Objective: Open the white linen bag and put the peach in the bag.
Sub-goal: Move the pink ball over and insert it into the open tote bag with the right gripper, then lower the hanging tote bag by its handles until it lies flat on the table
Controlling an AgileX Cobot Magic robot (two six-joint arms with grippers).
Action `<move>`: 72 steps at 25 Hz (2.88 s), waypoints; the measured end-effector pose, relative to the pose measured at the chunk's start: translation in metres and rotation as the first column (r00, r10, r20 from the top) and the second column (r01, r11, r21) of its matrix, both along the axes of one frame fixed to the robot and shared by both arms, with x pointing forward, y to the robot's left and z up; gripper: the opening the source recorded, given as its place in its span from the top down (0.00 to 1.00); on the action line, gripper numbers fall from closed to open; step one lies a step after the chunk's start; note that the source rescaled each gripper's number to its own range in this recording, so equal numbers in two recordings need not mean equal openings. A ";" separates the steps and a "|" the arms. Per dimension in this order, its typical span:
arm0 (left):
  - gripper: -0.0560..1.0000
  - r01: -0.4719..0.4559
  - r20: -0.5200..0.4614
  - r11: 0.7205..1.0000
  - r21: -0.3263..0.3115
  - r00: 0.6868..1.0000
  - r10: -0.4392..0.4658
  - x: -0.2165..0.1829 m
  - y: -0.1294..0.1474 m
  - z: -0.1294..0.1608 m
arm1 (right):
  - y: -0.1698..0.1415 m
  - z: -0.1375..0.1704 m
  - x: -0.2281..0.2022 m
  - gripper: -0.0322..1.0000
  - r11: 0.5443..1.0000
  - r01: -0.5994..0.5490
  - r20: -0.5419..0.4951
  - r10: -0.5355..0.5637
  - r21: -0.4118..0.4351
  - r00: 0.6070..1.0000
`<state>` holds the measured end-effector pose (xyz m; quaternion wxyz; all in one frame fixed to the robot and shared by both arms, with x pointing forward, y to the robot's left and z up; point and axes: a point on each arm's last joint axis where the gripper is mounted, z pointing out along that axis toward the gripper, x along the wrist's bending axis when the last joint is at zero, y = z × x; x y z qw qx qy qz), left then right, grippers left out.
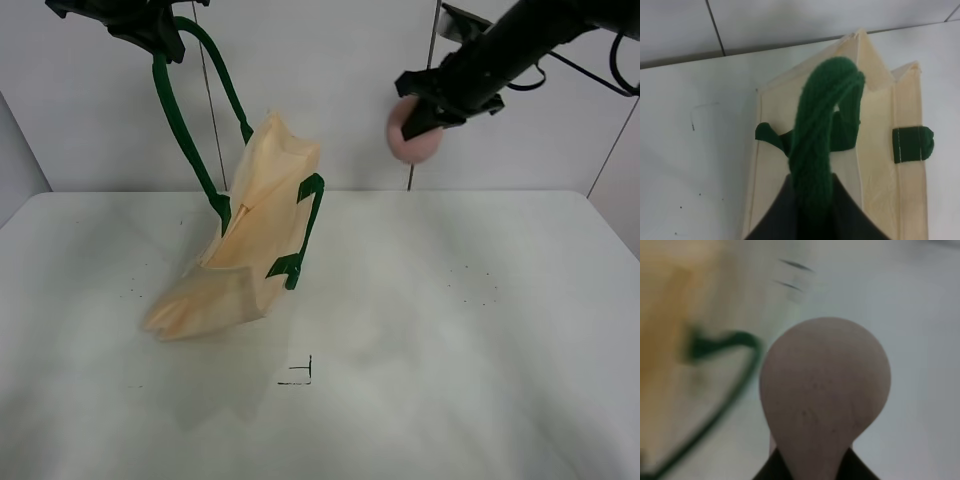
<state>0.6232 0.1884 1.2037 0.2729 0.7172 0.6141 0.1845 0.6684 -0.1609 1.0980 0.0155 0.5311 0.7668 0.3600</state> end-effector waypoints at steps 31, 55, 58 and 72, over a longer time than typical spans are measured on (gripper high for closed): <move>0.95 0.003 -0.001 1.000 0.001 1.000 -0.003 0.000 0.000 0.000 | 0.149 -0.092 -0.022 0.00 0.972 -0.215 -0.050 0.211 -0.098 0.976; 0.95 0.003 -0.004 1.000 0.002 1.000 -0.003 0.000 0.000 -0.001 | -0.104 -0.066 0.049 0.00 0.863 0.304 -0.131 -0.384 -0.404 0.914; 0.95 0.003 -0.004 1.000 0.002 1.000 -0.003 0.000 0.000 -0.001 | -0.116 -0.066 0.049 0.00 0.856 0.319 -0.145 -0.405 -0.408 0.903; 0.95 0.003 -0.004 1.000 0.002 1.000 -0.003 0.000 0.000 -0.001 | -0.115 -0.016 0.000 0.00 0.864 0.316 -0.112 -0.386 -0.392 0.916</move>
